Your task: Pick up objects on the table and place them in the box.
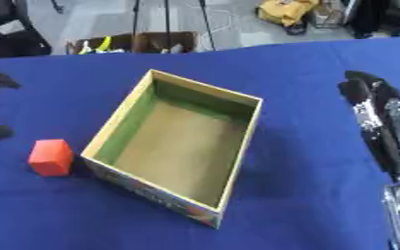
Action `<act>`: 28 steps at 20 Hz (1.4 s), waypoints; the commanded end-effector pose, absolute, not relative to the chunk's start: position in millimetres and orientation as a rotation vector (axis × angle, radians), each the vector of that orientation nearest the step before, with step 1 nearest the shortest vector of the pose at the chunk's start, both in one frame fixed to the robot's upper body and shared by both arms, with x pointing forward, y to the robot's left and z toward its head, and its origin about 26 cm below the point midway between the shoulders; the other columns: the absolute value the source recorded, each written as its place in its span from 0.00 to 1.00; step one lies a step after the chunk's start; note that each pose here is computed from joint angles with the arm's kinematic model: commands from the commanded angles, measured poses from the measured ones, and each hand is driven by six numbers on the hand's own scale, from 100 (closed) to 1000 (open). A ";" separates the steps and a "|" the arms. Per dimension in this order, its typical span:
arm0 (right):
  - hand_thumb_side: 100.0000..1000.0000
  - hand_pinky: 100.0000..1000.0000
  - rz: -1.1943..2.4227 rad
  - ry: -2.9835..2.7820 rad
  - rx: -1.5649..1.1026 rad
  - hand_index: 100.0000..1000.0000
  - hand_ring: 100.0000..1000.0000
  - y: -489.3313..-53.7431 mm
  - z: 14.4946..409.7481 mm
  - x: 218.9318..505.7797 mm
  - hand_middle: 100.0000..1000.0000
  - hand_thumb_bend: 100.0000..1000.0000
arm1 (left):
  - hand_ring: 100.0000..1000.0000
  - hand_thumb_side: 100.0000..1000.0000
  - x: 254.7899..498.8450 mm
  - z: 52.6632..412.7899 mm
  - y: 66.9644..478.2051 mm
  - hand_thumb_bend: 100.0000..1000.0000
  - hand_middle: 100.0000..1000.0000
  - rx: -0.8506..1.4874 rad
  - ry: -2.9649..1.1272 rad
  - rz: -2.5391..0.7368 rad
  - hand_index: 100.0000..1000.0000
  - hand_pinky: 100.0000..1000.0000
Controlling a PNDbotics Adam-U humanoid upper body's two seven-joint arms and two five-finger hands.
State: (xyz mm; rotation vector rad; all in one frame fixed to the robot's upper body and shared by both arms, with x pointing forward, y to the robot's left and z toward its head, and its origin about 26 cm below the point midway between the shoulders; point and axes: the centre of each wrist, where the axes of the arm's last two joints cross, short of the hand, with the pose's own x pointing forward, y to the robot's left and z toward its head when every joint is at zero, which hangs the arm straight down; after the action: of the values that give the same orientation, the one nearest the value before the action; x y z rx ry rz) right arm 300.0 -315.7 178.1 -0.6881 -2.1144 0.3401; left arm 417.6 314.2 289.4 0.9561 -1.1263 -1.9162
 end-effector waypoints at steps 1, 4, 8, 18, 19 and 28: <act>1.00 0.81 0.370 -2.125 -0.713 0.84 0.74 -318.5 184.6 298.9 0.66 0.42 | 0.88 0.79 424.6 292.4 315.5 0.55 0.97 0.941 -0.989 -2.053 1.00 0.68; 1.00 0.81 0.374 -2.124 -0.709 0.84 0.74 -318.3 184.0 298.9 0.66 0.42 | 0.88 0.79 433.9 284.7 311.0 0.56 0.96 0.935 -0.944 -2.069 1.00 0.67; 1.00 0.81 0.378 -2.122 -0.703 0.83 0.74 -317.8 183.4 299.1 0.66 0.41 | 0.87 0.77 447.9 271.1 308.4 0.55 0.96 0.864 -0.938 -2.065 1.00 0.65; 1.00 0.81 0.380 -2.121 -0.699 0.83 0.74 -317.6 182.9 299.4 0.66 0.41 | 0.84 0.69 460.0 244.9 308.9 0.50 0.95 0.743 -0.917 -2.153 1.00 0.62; 1.00 0.81 0.381 -2.121 -0.699 0.83 0.74 -317.5 182.8 299.5 0.66 0.41 | 0.84 0.69 460.0 244.4 308.8 0.49 0.95 0.742 -0.915 -2.160 1.00 0.62; 1.00 0.82 0.385 -2.117 -0.699 0.83 0.74 -318.1 182.0 299.7 0.66 0.41 | 0.82 0.69 456.5 247.0 309.6 0.36 0.92 0.750 -0.920 -2.206 1.00 0.59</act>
State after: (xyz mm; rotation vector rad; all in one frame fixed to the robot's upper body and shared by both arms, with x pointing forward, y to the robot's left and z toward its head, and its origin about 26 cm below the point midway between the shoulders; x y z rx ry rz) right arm 300.4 -316.2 175.5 -0.6780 -2.1047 0.3575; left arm 458.3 303.0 245.8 0.8439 -1.1200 -1.9507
